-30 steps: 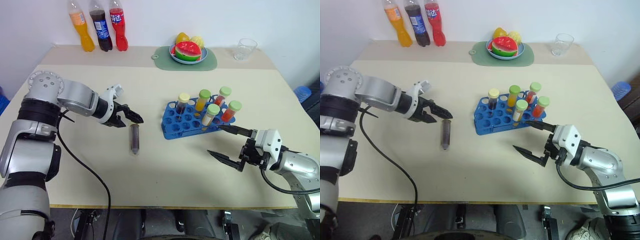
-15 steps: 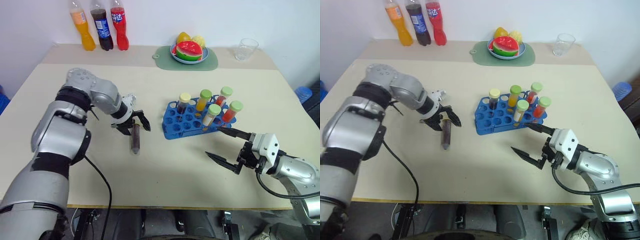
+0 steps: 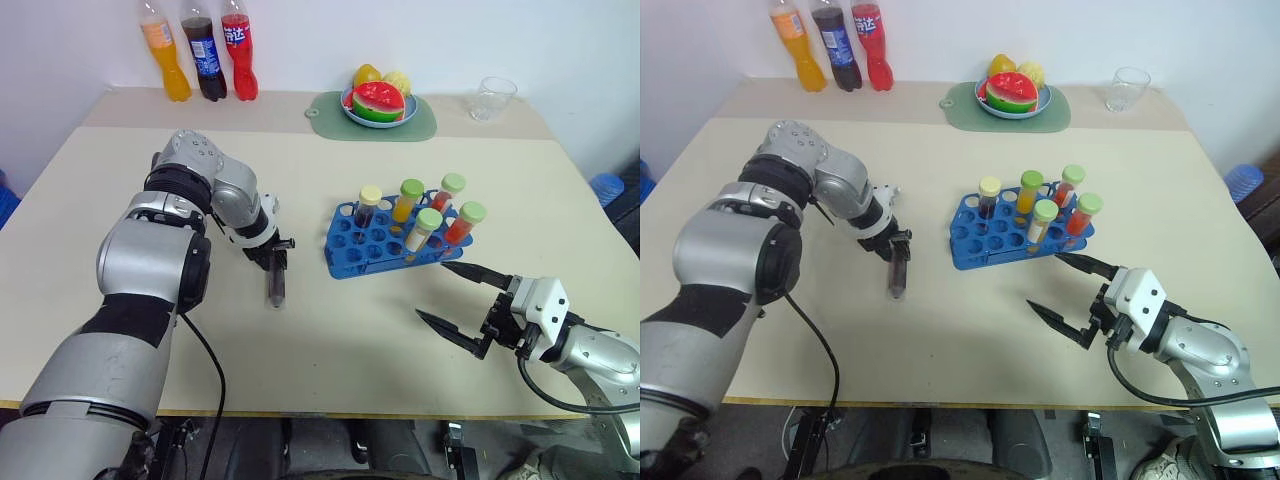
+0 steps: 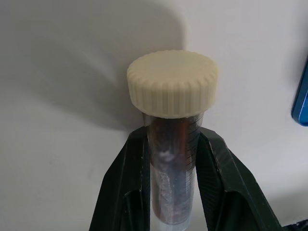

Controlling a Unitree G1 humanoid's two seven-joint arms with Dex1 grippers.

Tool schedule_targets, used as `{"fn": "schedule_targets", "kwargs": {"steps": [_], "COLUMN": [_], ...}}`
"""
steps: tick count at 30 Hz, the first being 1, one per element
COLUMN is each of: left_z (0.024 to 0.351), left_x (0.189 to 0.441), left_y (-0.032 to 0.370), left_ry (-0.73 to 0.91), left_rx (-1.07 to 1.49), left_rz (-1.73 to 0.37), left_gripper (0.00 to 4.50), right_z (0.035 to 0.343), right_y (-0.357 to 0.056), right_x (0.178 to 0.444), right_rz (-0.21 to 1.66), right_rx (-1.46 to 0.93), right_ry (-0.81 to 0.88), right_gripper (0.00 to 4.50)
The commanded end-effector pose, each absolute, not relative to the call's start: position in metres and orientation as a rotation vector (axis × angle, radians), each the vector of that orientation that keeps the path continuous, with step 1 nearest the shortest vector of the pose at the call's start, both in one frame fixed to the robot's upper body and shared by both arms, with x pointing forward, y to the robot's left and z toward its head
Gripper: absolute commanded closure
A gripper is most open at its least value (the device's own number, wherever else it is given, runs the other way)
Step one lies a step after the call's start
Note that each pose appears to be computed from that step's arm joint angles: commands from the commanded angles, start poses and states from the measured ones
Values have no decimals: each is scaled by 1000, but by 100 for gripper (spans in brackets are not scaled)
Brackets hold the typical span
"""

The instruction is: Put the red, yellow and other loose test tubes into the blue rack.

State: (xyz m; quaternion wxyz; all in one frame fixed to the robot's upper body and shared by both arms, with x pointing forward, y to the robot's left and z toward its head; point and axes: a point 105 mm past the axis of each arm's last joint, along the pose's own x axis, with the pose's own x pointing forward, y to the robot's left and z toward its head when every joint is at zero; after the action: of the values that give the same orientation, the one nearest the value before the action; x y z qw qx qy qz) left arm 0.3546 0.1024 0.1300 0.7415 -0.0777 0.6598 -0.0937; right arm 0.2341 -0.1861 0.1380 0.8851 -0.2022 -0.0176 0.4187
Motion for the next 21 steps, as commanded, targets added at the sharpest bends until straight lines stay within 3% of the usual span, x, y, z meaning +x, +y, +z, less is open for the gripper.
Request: {"fn": "schedule_targets", "kwargs": {"steps": [1,3,6,8,10,14,18,21], "left_z": [147,165,185,212,233,238,240,227], "left_x": [361,367,354,345,313,311,321,322], "left_y": [92,84,80,75,69,68,50,38], "left_ry": [1369,1172,972,698,564,321,-52,-157], "left_rx": [-240,-241,-233,-280,-359,-218,-53,106], "left_rz": [-321,-513,-732,-899,-1200,-1327,-1401,-1469], "left_gripper": [377,377,377,377,377,377,377,377], "right_z": [151,151,153,154,154,155,151,150], "right_y": [-186,-187,-189,-189,-190,-192,-196,-199], "right_x": [234,236,239,240,242,245,242,237], "right_rz": [855,846,830,819,800,758,682,629], "right_rx": [-444,-448,-447,-447,-443,-440,-426,-422], "right_ry": [-90,-93,-103,-110,-117,-128,-127,-126], "right_gripper": [0,0,0,0,0,0,0,0]}}
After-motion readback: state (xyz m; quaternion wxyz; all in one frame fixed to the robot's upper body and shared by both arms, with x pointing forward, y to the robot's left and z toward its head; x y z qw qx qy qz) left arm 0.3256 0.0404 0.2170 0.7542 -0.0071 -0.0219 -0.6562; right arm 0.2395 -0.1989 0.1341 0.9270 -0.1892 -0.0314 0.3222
